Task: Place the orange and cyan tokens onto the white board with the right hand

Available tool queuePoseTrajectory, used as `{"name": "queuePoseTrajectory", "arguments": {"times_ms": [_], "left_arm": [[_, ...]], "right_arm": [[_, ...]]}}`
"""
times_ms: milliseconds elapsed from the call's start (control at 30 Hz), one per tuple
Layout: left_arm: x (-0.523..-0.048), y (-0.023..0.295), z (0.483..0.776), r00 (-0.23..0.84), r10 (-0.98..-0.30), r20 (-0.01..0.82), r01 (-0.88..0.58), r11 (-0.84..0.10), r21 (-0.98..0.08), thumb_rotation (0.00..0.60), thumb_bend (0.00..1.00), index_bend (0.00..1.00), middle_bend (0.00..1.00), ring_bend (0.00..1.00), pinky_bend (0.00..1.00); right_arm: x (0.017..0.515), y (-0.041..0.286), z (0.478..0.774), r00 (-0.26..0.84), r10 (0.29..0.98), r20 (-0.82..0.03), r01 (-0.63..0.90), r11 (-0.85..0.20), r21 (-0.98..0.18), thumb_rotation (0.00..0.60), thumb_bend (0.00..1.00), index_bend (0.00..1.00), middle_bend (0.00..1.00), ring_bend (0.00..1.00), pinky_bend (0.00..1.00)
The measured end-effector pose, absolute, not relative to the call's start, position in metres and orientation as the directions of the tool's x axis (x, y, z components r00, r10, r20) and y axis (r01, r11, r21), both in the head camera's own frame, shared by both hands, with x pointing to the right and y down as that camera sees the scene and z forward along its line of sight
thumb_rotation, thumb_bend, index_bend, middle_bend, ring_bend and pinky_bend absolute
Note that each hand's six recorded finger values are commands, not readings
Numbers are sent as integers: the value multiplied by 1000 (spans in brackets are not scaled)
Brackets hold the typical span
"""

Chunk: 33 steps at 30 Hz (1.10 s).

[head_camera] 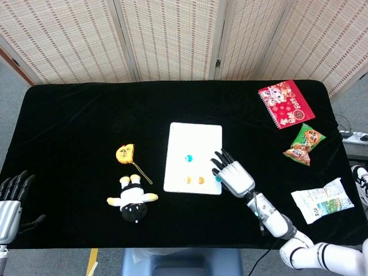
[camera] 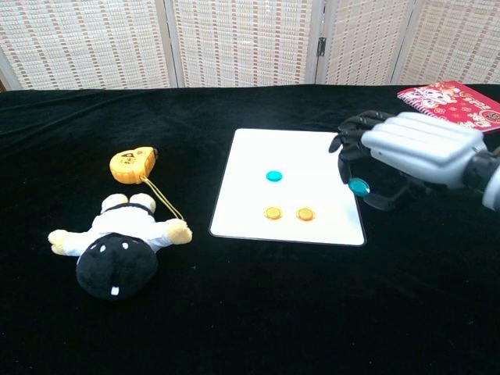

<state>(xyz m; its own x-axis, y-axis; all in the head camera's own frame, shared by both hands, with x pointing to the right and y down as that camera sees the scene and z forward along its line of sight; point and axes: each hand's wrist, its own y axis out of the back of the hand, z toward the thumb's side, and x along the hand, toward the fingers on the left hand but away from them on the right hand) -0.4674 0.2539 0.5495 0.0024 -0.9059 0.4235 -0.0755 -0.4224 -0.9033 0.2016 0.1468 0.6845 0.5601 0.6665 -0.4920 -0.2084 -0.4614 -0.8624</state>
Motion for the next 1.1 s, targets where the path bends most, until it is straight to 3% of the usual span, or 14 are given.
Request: {"name": "queuePoseTrajectory", "arguments": {"times_ms": [467,1100], "left_arm": [[-470,255,550,-13,-903,429,-74,-427,-901,600,68,0,0,0,0],[-473,256,553,-21,-899,438,-73,-436,-897,600,68,0,0,0,0]], "right_arm": [[158,103,726,490,677,-548,-263,-485,-834,600,304,507,154,37,0],[129,90,751,461,681,-569,-320,-471,-822,600,303,448,138,28,0]]}}
